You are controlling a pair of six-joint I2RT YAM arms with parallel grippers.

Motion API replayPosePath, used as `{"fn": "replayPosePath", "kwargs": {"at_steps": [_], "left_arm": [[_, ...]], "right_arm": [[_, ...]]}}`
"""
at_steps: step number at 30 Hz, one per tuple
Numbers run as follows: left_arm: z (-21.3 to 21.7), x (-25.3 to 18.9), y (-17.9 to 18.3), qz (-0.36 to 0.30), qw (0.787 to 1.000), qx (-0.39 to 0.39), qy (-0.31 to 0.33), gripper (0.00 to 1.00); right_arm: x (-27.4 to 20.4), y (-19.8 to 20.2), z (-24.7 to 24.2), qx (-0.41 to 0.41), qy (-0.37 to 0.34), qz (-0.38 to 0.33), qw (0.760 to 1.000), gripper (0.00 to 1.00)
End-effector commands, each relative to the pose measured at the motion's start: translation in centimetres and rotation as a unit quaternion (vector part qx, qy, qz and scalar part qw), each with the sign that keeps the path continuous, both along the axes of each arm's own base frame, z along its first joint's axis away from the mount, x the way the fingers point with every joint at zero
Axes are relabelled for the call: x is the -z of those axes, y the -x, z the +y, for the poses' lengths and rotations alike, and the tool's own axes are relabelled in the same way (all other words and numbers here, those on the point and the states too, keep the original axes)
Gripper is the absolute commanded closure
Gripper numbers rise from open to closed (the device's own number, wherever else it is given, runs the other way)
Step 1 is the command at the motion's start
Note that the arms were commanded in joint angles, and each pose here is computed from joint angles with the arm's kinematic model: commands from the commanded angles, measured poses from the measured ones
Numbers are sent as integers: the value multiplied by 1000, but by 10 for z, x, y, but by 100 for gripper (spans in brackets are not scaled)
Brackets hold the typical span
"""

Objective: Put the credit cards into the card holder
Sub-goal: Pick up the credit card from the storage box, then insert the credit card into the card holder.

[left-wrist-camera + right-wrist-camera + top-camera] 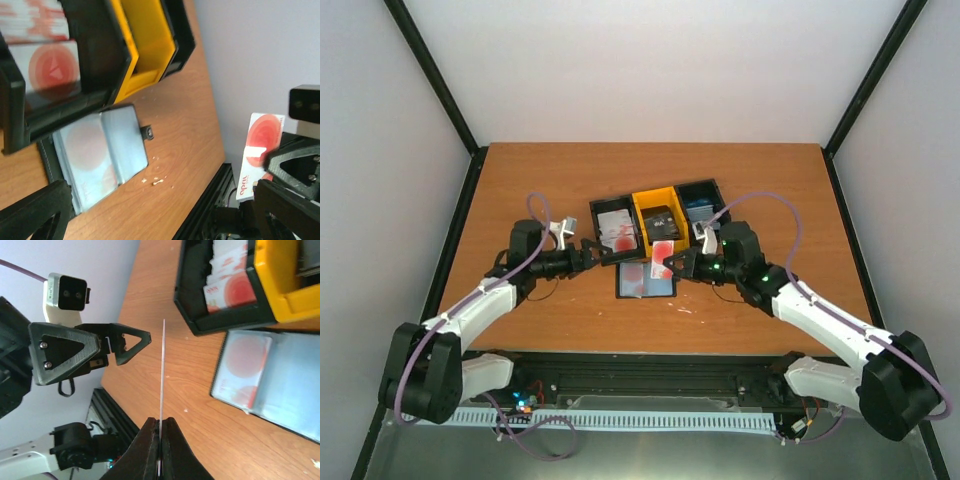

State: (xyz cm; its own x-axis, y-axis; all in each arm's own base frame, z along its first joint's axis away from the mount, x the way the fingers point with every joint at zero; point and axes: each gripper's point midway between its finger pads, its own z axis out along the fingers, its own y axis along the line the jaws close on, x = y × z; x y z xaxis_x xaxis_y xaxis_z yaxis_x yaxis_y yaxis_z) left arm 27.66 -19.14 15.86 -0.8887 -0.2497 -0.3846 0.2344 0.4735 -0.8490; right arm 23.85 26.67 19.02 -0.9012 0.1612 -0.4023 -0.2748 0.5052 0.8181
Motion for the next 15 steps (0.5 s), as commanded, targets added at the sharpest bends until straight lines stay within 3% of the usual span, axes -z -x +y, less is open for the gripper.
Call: {"fn": "replayPosePath", "kwargs": {"at_steps": [1,10,15], "left_arm": [[-7,26,7,15,999,-4,-41,1],[-34,81,14,94,993,1,-69,44],[-35,105,6,131,985,-22,-108,50]], "right_arm": [[39,6,-18,19,61,16,998,97],[78,-4,-3,11,47,44,998,97],[92,-19,9,7,40,45,998,97]]}}
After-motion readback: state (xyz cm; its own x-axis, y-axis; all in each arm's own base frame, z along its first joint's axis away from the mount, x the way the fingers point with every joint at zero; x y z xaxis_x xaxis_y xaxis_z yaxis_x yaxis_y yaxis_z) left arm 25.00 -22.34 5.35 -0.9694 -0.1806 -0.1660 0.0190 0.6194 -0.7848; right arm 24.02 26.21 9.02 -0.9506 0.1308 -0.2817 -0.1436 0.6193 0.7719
